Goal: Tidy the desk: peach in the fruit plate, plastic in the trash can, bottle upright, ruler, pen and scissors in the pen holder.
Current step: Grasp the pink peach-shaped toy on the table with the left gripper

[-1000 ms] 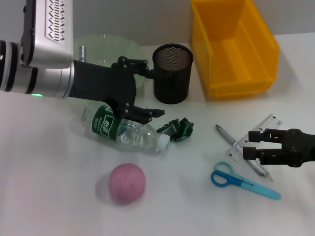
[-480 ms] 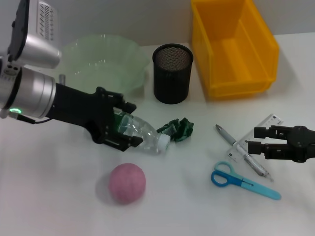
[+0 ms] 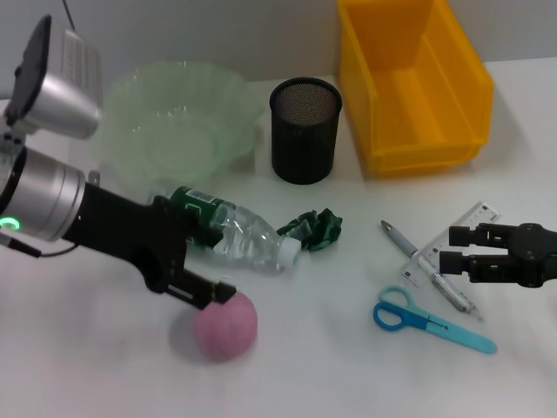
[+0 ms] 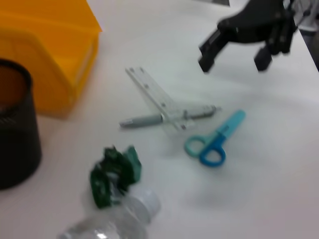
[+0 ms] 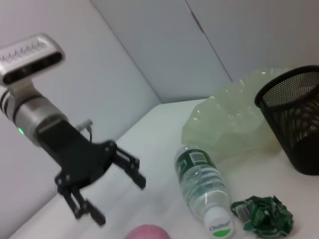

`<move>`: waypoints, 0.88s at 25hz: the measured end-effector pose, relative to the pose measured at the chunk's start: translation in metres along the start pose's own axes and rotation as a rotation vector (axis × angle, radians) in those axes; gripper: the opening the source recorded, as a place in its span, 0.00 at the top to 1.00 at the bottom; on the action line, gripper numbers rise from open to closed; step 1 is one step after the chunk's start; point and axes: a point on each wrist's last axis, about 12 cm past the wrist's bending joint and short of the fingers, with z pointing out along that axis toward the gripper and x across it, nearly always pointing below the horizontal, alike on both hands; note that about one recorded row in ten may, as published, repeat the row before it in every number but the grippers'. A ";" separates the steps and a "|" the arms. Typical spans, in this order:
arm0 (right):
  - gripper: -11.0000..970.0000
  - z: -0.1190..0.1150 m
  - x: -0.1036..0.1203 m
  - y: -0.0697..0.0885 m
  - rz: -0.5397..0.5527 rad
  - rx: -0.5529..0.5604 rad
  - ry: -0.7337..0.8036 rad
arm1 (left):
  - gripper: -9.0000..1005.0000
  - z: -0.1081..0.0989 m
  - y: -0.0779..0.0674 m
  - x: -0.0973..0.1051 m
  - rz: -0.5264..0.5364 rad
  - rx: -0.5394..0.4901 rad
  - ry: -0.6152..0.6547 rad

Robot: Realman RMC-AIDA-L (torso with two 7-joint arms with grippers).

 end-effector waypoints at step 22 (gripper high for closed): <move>0.14 -0.002 0.003 0.000 0.020 0.009 -0.013 | 0.22 0.033 -0.004 0.025 0.036 -0.008 0.086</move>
